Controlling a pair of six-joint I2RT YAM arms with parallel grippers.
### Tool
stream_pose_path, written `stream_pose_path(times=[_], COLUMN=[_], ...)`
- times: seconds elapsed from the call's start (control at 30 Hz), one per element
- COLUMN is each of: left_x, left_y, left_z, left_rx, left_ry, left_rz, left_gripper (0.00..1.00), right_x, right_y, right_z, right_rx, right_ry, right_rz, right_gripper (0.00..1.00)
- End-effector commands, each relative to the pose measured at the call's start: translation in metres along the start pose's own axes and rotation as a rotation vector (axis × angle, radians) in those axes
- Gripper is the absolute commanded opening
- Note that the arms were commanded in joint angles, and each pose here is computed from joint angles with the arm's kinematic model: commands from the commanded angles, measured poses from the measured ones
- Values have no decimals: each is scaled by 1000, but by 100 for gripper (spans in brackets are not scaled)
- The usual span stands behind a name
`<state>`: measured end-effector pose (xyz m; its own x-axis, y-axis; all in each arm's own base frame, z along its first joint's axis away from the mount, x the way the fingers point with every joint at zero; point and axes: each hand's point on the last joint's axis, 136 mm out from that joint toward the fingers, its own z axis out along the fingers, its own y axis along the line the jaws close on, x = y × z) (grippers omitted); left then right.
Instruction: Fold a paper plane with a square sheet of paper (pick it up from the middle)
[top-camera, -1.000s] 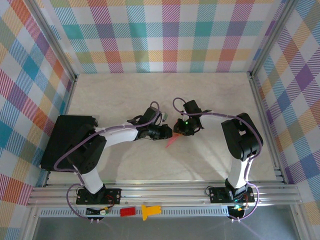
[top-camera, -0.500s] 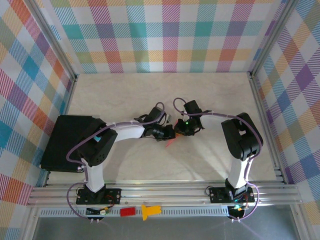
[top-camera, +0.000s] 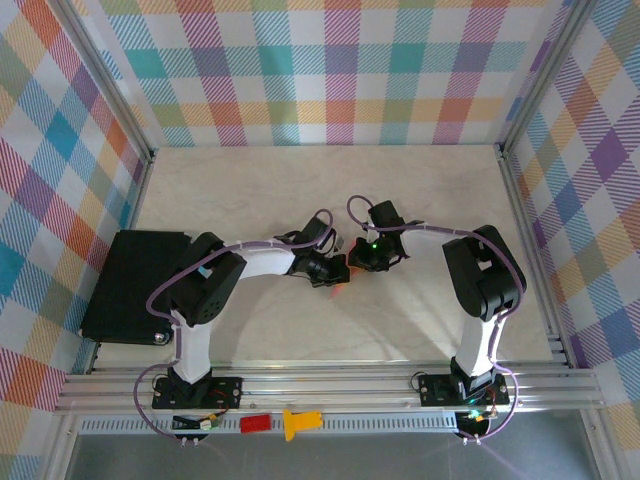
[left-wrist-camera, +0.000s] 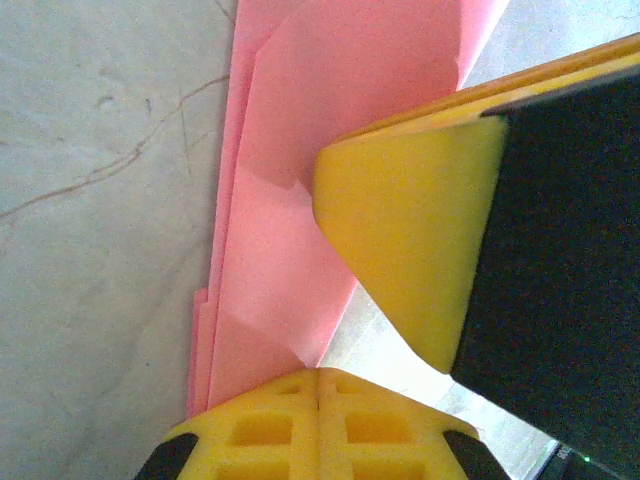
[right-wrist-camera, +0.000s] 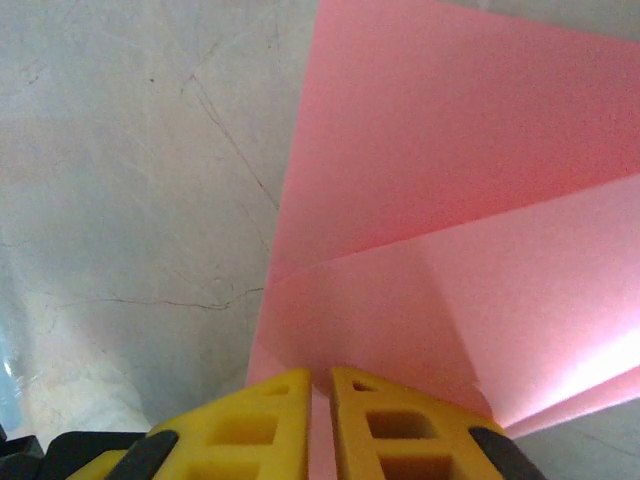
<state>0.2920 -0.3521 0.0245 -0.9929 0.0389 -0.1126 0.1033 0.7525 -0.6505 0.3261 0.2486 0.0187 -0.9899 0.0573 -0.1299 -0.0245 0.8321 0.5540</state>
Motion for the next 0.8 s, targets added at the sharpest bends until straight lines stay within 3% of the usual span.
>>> stream_pose_path(times=[0.0,0.77], left_x=[13,64], left_y=[17,51], left_z=[4,-6], left_rx=[-57,-77], left_ry=[42,139], left_rz=[-33,-135], left_gripper=[3,0], right_x=[15,36], right_y=[-17,-67], right_z=[10,22], right_rx=[46,256], right_ry=[49,128], right_rz=[27,68], right_gripper=[14,13])
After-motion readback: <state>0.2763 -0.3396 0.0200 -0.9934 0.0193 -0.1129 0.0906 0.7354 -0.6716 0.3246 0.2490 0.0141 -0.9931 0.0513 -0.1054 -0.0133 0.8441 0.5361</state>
